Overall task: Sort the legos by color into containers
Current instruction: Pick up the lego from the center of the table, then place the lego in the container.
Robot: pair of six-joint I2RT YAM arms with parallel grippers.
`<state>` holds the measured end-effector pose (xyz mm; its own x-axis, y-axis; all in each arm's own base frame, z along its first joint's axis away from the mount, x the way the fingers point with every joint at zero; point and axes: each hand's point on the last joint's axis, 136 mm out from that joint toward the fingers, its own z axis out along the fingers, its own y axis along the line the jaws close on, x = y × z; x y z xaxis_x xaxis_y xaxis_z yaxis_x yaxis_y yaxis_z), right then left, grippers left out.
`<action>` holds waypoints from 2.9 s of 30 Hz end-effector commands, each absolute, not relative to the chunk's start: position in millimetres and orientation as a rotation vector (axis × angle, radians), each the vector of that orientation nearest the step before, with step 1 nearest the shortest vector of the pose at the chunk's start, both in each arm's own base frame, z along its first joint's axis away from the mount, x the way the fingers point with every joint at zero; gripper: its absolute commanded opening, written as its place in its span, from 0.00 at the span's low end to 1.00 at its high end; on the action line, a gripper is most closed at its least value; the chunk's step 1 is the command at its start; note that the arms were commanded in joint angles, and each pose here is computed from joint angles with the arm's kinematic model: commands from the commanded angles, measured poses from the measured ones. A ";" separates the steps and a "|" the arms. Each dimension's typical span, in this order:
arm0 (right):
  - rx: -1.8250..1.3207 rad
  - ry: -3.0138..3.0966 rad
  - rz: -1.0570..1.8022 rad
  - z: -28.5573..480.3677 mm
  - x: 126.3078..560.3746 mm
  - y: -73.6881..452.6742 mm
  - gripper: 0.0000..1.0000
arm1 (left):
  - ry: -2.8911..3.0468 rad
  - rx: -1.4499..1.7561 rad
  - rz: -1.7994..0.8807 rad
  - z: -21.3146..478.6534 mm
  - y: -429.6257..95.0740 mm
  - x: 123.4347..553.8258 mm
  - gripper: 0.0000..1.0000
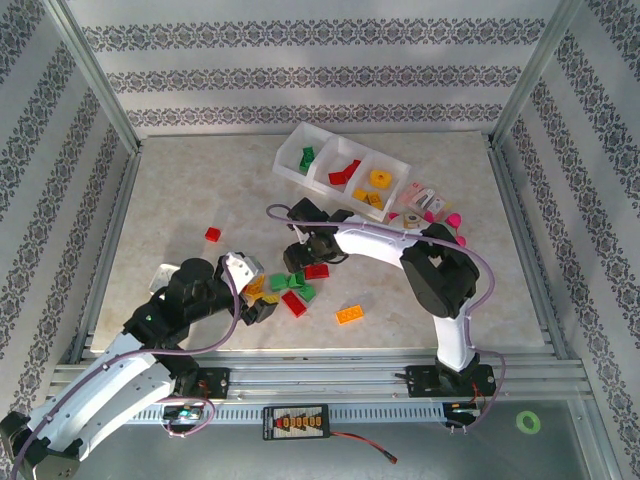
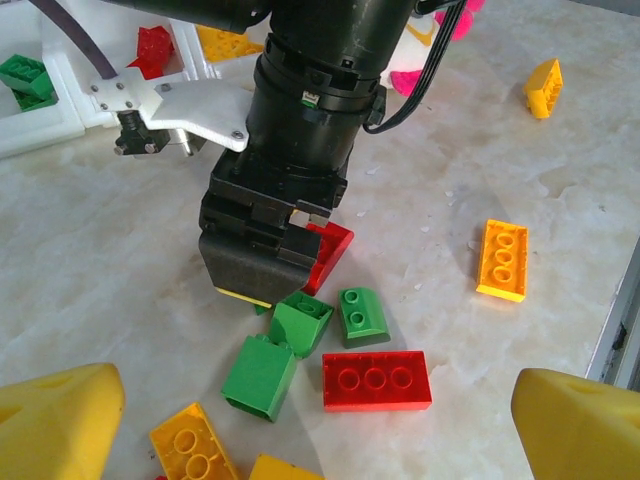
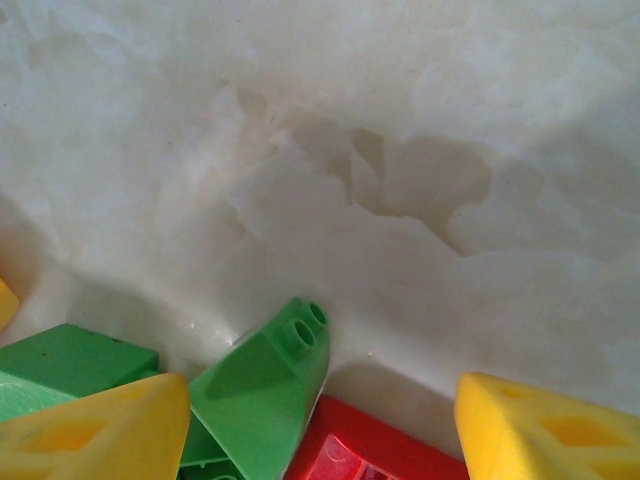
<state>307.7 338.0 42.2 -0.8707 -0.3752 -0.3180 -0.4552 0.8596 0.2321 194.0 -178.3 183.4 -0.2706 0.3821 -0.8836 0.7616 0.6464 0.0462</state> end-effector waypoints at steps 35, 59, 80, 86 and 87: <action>-0.553 2.711 0.463 72.5 328.0 346.0 0.28 | 1.877 0.889 -0.477 172.5 -180.5 197.9 0.99; -0.173 2.128 0.465 162.1 588.3 329.0 0.26 | 1.790 0.668 -0.518 189.6 -188.2 230.1 0.99; -0.210 2.075 0.450 197.5 599.0 329.5 0.62 | 1.783 0.697 -0.535 188.8 -191.9 227.7 0.99; -0.260 2.064 0.441 219.0 550.5 316.5 0.65 | 1.771 0.728 -0.548 190.2 -195.7 225.4 0.99; -0.266 2.076 0.437 217.4 540.1 312.4 0.66 | 1.771 0.739 -0.549 189.8 -196.6 224.6 0.99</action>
